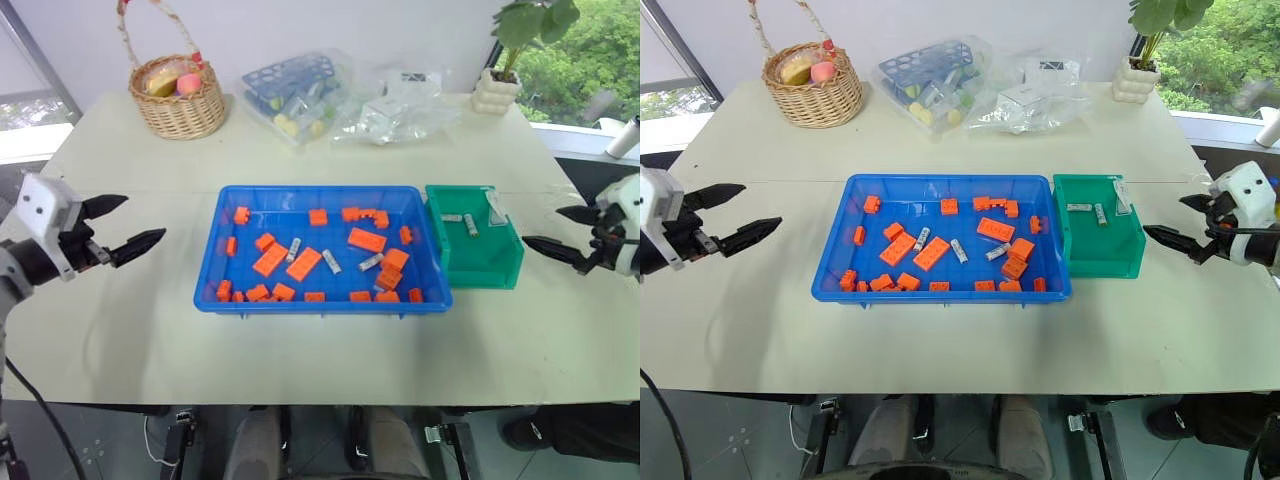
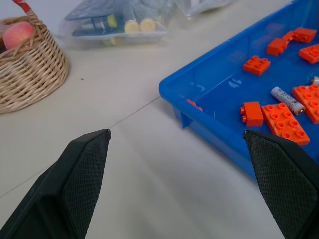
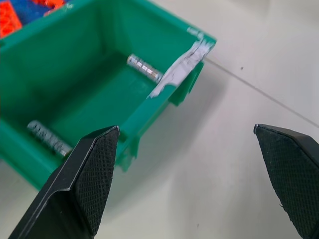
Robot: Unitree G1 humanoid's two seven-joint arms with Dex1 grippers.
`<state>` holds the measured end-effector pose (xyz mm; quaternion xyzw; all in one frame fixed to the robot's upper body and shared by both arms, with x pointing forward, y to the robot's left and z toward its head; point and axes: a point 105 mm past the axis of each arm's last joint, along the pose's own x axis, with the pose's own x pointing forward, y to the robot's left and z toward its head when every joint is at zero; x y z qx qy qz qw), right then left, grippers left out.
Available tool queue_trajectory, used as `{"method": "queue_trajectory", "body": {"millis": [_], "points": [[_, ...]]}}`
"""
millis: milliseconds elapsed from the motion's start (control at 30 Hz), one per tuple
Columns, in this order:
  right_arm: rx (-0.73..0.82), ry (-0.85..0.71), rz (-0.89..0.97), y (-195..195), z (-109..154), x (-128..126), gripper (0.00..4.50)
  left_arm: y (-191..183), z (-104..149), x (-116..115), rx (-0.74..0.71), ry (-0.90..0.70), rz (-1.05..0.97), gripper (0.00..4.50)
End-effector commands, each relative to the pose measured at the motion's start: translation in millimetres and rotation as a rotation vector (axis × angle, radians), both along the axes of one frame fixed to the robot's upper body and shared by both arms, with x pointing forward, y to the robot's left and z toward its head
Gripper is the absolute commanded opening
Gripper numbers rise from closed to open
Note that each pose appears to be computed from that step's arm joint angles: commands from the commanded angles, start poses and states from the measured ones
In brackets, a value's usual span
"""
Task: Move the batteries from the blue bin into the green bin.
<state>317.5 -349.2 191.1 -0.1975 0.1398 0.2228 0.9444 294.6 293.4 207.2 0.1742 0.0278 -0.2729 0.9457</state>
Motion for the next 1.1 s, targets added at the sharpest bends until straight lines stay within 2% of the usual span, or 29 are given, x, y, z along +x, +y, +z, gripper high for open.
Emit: {"method": "queue_trajectory", "body": {"millis": [33, 333, 400, 633, 733, 833, 933, 1000, 1100], "points": [[-0.013, -0.05, 0.002, 0.7, 13.0, 3.7, 4.46, 2.6, 16.3, -3.0, 0.046, -0.059, 0.018, 4.5], [0.044, -0.017, 0.023, 6.5, 8.3, 4.1, 4.46, -2.9, 17.6, -5.0, 0.018, -0.049, -0.008, 4.5], [-0.007, -0.02, 0.051, 11.1, 10.4, 5.5, 4.46, -7.0, 23.2, -4.9, 0.003, -0.061, -0.026, 4.5], [-0.018, -0.058, 0.152, 36.8, 41.3, 14.5, 4.46, -32.0, 26.8, -11.8, 0.0, -0.035, -0.137, 4.5], [-0.004, -0.103, 0.281, 80.4, 60.7, 24.0, 4.46, -48.5, 29.7, -16.0, 0.001, -0.022, -0.218, 4.5], [0.04, -0.114, 0.445, 145.4, 71.5, 31.7, 4.46, -68.7, 29.3, -23.2, 0.016, 0.011, -0.331, 4.5], [0.053, -0.087, 0.569, 206.5, 67.9, 34.5, 4.46, -81.8, 27.8, -28.6, 0.033, 0.04, -0.414, 4.5], [0.047, -0.07, 0.608, 230.1, 64.0, 34.8, 4.46, -85.0, 27.7, -28.6, 0.039, 0.047, -0.433, 4.5], [0.032, -0.002, 0.678, 289.3, 43.2, 36.7, 4.46, -87.4, 26.9, -25.3, 0.051, 0.056, -0.453, 4.5]]}}
